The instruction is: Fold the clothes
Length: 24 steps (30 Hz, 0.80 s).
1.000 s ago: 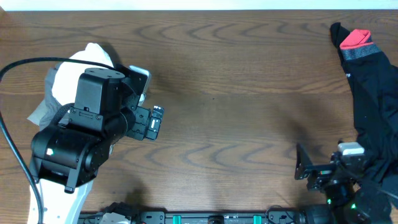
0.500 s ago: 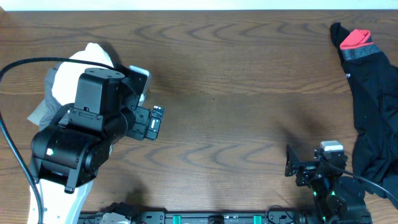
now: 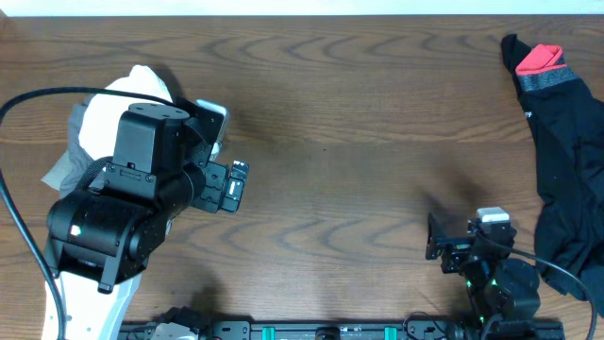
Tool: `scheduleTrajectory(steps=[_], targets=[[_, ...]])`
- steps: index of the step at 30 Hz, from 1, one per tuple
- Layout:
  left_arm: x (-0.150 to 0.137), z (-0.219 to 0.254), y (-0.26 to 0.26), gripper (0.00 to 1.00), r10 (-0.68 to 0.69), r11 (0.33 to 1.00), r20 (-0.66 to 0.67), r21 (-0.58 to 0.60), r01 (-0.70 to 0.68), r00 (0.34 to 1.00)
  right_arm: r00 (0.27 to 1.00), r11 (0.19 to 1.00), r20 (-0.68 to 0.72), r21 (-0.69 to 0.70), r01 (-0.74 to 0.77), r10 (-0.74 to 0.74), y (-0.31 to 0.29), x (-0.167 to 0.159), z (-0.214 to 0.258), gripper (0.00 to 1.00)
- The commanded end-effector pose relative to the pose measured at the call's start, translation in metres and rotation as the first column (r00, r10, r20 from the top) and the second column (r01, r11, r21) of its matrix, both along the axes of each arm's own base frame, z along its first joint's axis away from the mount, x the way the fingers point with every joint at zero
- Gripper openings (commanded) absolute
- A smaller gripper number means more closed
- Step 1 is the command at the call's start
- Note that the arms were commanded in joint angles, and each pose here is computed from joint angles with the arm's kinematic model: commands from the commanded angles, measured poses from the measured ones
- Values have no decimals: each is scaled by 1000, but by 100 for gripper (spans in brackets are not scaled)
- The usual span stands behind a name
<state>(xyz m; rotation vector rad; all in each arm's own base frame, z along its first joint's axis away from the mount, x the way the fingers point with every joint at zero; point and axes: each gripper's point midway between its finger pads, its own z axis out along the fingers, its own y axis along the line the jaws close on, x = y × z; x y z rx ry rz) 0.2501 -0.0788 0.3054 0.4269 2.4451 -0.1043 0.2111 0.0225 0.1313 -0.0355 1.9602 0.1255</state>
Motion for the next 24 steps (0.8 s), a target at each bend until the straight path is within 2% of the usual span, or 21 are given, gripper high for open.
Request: scheduleTrajectory(steps=[1, 24], targets=[[0, 0, 1, 98, 9, 1000, -2, 4, -9, 1000, 1000, 1000, 4, -7, 7, -7, -2, 3, -7, 99], [0, 0, 1, 98, 9, 1000, -2, 4, -9, 1000, 999, 1000, 30, 2, -14, 14, 2, 9, -11, 99]])
